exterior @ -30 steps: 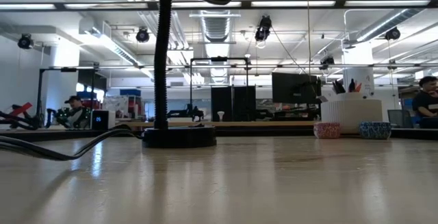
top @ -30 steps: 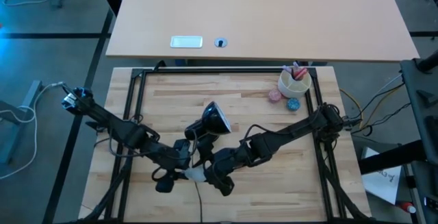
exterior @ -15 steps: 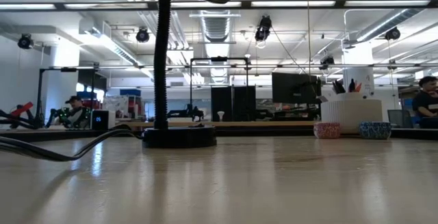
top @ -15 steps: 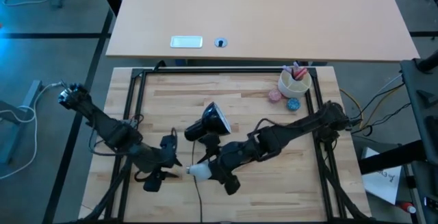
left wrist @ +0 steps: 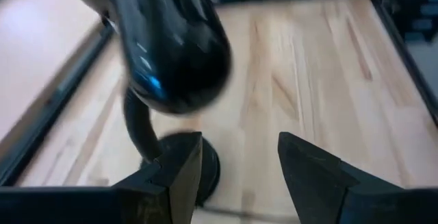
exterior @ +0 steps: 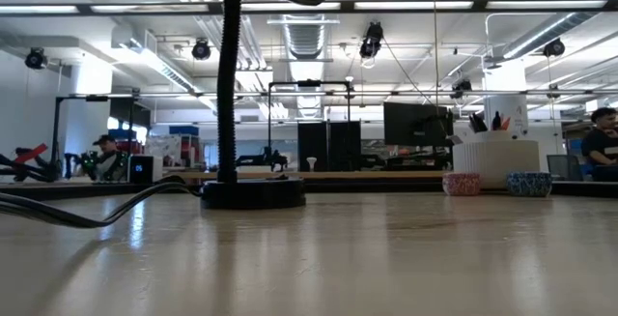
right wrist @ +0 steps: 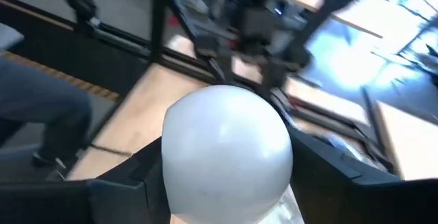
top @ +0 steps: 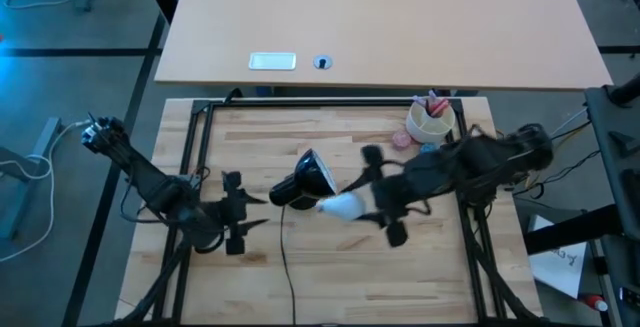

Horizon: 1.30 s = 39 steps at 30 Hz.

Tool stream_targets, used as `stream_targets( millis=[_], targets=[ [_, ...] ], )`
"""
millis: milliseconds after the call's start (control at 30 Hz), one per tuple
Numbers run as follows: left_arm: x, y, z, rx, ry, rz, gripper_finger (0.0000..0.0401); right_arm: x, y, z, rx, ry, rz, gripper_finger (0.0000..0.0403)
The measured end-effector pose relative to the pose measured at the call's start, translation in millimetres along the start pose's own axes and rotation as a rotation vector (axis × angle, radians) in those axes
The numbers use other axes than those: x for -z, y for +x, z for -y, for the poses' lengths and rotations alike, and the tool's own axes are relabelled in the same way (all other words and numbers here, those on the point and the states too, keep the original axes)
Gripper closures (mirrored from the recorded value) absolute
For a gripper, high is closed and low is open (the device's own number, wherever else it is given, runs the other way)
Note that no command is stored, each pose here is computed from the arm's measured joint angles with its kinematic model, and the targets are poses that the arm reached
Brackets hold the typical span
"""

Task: Screw lightbulb
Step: Insert the lightbulb into the lamp

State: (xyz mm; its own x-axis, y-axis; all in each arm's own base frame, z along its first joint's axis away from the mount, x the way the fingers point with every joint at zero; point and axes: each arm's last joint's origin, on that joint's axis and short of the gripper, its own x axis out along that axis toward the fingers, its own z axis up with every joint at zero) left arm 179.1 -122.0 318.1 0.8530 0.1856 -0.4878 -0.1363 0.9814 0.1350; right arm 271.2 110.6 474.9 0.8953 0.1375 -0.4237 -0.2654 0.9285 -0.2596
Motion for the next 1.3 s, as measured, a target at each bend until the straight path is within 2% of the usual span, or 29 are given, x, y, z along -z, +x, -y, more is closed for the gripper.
stream_targets(
  millis=[133, 367, 433, 567, 767, 900, 1000, 1100, 1300],
  targets=[
    [-3.0, -3.7, -3.0, 0.0, -0.006, 0.069, 0.0217, 10.2, -21.9, 7.2, 0.036, 0.015, -0.023, 0.0183],
    [-24.3, -12.4, -4.3, -0.017, 0.098, 0.105, 0.0207, 32.6, -56.5, 18.0, 0.066, 0.068, -0.007, 0.0188],
    [-34.5, -14.6, -6.3, -0.03, 0.118, 0.099, 0.0191, 38.1, -63.1, 19.6, 0.073, 0.079, -0.003, 0.0185],
    [-58.6, -17.3, -14.2, -0.066, 0.048, 0.104, 0.0147, 45.2, -69.9, 19.5, 0.074, 0.083, 0.002, 0.0184],
    [-85.1, 1.1, -14.4, -0.097, 0.003, 0.096, 0.0085, 51.0, -66.3, 17.4, 0.068, 0.049, -0.02, 0.0187],
    [-110.3, 11.4, -9.5, -0.132, 0.051, 0.151, 0.0064, 51.7, -65.0, 16.9, 0.067, 0.03, -0.025, 0.0182],
    [-130.1, 14.5, -5.6, -0.193, 0.033, 0.183, 0.0059, 52.5, -65.8, 16.9, 0.066, 0.022, -0.031, 0.0186],
    [-141.7, 13.4, -3.0, -0.267, 0.059, 0.106, 0.0058, 54.9, -68.4, 17.0, 0.063, 0.025, -0.05, 0.0189],
    [-135.1, 19.5, 8.6, -0.396, 0.051, -0.148, 0.0058, 59.4, -71.9, 17.1, 0.073, 0.056, -0.088, 0.0181]
  ],
)
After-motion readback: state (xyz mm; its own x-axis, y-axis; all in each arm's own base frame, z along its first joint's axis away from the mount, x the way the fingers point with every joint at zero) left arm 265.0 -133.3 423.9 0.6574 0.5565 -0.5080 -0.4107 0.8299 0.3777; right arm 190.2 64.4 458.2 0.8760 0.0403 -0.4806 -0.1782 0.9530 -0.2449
